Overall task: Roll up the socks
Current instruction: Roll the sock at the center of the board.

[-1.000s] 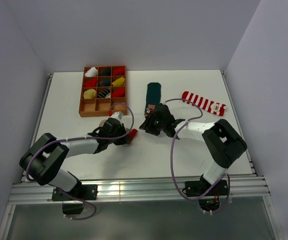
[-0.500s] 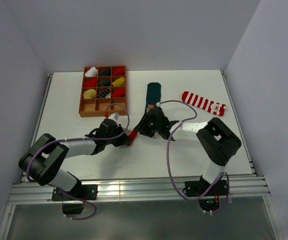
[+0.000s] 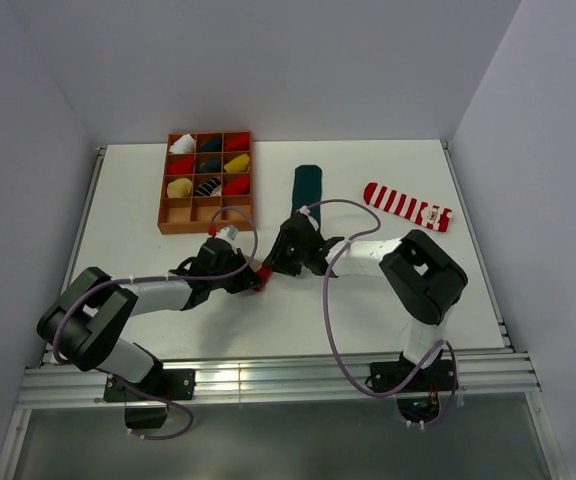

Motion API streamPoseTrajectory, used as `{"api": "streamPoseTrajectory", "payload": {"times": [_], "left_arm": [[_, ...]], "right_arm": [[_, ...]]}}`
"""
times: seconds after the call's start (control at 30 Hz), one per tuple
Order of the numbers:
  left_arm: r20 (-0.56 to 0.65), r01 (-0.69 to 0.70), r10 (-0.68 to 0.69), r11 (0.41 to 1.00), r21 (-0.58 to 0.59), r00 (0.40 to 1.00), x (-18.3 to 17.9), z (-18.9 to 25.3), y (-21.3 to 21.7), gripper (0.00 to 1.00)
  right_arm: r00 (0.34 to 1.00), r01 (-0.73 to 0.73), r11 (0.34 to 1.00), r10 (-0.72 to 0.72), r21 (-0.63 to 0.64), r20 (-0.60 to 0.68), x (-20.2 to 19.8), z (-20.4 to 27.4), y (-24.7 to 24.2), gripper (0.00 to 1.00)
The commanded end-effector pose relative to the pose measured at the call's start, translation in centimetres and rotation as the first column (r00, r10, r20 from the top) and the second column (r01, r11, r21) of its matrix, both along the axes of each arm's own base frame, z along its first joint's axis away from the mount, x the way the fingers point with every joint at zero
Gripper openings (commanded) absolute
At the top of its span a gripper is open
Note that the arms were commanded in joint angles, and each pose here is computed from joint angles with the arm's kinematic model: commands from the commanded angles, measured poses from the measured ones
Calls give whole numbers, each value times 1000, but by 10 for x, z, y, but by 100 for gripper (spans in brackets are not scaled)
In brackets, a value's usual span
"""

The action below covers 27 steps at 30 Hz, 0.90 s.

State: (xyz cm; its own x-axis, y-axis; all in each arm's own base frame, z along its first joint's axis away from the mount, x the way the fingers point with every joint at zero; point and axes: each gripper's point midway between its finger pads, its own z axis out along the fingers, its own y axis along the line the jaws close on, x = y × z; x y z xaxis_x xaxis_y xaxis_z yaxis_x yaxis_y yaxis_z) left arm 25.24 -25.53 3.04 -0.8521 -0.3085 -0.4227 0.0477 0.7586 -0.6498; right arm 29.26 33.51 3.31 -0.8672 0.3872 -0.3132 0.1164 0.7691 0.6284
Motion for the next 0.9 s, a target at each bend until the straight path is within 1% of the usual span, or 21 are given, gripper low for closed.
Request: {"api": "streamPoseTrajectory", "payload": {"times": [0.0, 0.03, 0.1, 0.13, 0.2, 0.23, 0.3, 0.33, 0.37, 0.43, 0.47, 0.53, 0.57, 0.63, 0.67, 0.7, 0.73, 0.77, 0.8, 0.83, 0.87], "left_arm": [[-21, 7, -7, 1000, 3, 1000, -6, -6, 3, 0], [-21, 8, -8, 1000, 1, 1000, -6, -6, 2, 0], [-19, 13, -13, 1000, -5, 1000, -6, -5, 1, 0], [-16, 17, -17, 1000, -11, 1000, -6, -4, 0, 1], [-5, 24, -24, 1000, -18, 1000, -6, -1, -1, 2], [1, 25, -25, 1000, -19, 1000, -6, 0, -1, 3], [10, 26, -26, 999, -18, 1000, -5, 3, 0, 7], [18, 25, -25, 1000, -13, 1000, -5, 4, 1, 9], [17, 22, -22, 1000, -5, 1000, -5, 5, 2, 14], [42, 20, -20, 1000, -4, 999, -3, 13, 4, 19], [52, 12, -12, 1000, 7, 999, -3, 14, 6, 23], [85, 6, -8, 1000, 27, 996, -1, 24, 9, 27], [106, -9, 4, 999, 49, 994, 1, 27, 11, 31], [151, -6, -6, 997, 77, 989, 2, 39, 13, 34], [182, 3, -22, 994, 108, 983, 1, 42, 12, 36], [221, -6, -19, 993, 114, 975, 4, 53, 11, 36], [237, -7, -26, 990, 138, 971, 4, 55, 11, 37], [265, 23, -67, 986, 165, 962, -1, 57, 5, 42], [304, 4, -62, 982, 188, 951, 4, 64, 5, 45], [326, 10, -78, 979, 206, 942, 3, 66, 2, 46], [350, 44, -128, 970, 238, 928, -3, 67, -5, 47]], "right_arm": [[1000, 1, 998, -1, -62, -6, 2, -4, 1, 42], [1000, 0, 997, -3, -83, -26, -1, -8, -2, 41], [1000, 0, 994, -3, -105, -31, 0, -10, -2, 35], [999, -7, 991, 1, -132, -47, -4, -14, -5, 28], [998, -13, 988, 4, -155, -61, -2, -16, -5, 21], [997, -20, 984, 6, -176, -79, -5, -18, -8, 12], [997, -12, 978, -4, -207, -76, 0, -19, -10, 1], [996, -17, 973, -4, -230, -91, -3, -21, -13, 0], [996, -13, 971, -8, -238, -86, 0, -18, -12, 0], [995, -11, 960, -16, -279, -98, 0, -19, -19, 0], [996, -10, 959, -17, -284, -93, 2, -16, -18, 0], [995, -9, 949, -24, -315, -101, 2, -16, -22, 0], [995, -8, 948, -25, -317, -98, 4, -14, -21, 0], [994, -16, 943, -21, -334, -107, 3, -15, -23, 0], [994, -17, 942, -21, -335, -110, 4, -15, -22, 0], [993, -20, 941, -19, -336, -113, 4, -16, -22, 0], [993, -25, 942, -15, -335, -116, 3, -16, -21, 0], [992, -29, 942, -13, -335, -123, 3, -18, -20, 0], [992, -30, 941, -13, -336, -126, 2, -19, -20, 0], [992, -36, 943, -7, -330, -128, 2, -18, -18, 0], [991, -40, 943, -5, -331, -133, 1, -20, -18, 0]]}}
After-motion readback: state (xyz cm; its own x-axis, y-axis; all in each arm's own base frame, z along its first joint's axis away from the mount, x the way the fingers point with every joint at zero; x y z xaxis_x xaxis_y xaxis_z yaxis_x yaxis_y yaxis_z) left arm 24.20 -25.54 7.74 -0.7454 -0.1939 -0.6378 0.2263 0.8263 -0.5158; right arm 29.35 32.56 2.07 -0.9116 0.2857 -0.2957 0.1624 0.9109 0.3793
